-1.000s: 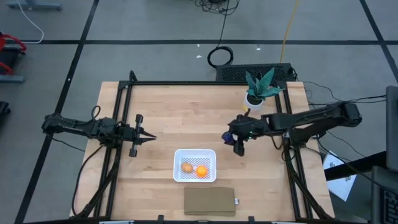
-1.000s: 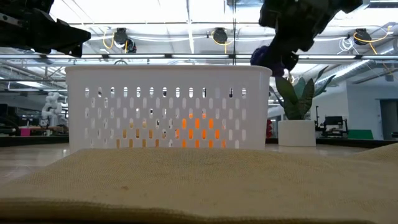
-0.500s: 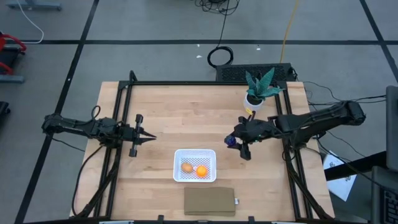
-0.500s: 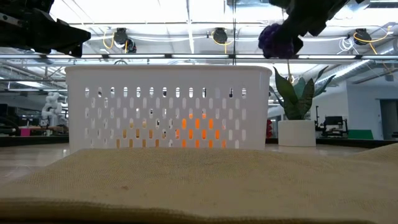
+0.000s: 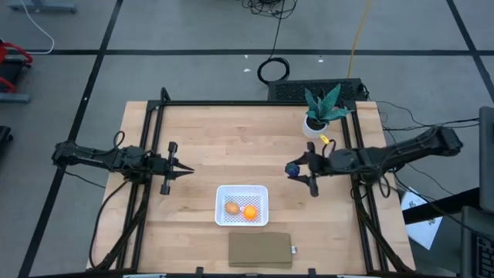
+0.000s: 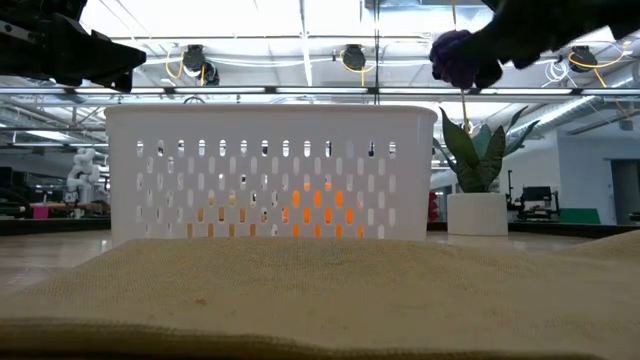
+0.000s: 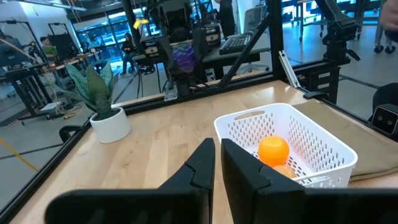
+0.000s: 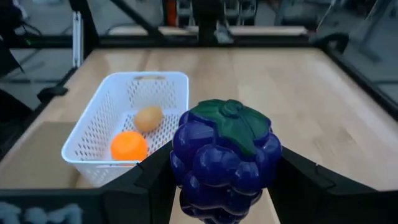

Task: Pick and placing Produce into tupperware
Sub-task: Put the blackberry into the basket

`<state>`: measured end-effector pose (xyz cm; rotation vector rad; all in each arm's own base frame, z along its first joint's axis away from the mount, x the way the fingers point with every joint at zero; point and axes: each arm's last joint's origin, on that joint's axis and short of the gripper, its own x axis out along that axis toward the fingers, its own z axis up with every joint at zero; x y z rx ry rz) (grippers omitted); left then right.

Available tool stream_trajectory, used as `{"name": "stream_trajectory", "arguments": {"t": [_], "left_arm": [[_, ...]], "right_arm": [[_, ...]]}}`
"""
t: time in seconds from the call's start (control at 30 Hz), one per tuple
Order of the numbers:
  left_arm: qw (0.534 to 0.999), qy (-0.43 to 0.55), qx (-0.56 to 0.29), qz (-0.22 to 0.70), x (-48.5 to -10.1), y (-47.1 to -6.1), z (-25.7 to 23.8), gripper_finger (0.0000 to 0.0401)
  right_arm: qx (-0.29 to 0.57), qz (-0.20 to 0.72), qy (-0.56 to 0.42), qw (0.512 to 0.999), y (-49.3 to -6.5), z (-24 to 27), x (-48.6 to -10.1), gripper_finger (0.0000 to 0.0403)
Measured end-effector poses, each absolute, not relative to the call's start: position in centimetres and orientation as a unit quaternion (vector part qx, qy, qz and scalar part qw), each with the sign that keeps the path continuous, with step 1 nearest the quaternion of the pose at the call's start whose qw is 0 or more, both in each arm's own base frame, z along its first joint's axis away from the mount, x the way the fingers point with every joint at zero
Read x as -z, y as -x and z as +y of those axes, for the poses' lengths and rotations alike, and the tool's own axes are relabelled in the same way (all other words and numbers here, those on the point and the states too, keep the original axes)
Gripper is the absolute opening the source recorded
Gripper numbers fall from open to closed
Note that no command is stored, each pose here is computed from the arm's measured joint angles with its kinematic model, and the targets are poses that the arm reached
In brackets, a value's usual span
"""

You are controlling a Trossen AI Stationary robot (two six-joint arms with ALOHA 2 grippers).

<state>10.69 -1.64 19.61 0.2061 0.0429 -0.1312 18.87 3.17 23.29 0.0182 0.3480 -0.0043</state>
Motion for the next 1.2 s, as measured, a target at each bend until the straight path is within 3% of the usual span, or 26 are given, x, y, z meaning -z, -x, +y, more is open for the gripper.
{"name": "stream_trajectory", "arguments": {"t": [0.3, 0.6, 0.73, 1.2], "left_arm": [[0.992, -0.103, 0.065, 0.021, -19.6, -10.7, -1.6, 0.0031], [0.992, -0.105, 0.065, 0.021, -19.6, -10.7, -1.6, 0.0031], [0.992, -0.106, 0.065, 0.021, -19.6, -10.7, -1.6, 0.0031], [0.992, -0.105, 0.065, 0.021, -19.6, -10.7, -1.6, 0.0031]], "right_arm": [[-0.003, 0.093, -0.009, 0.996, -16.2, 2.7, -19.1, 0.0196], [-0.02, 0.081, -0.015, 0.996, -16.3, 2.8, -18.6, 0.0196], [-0.056, 0.054, -0.013, 0.997, -17.1, 3.1, -18.9, 0.0196], [-0.087, 0.123, 0.015, 0.988, -24.2, 4.8, -21.6, 0.0196]]}}
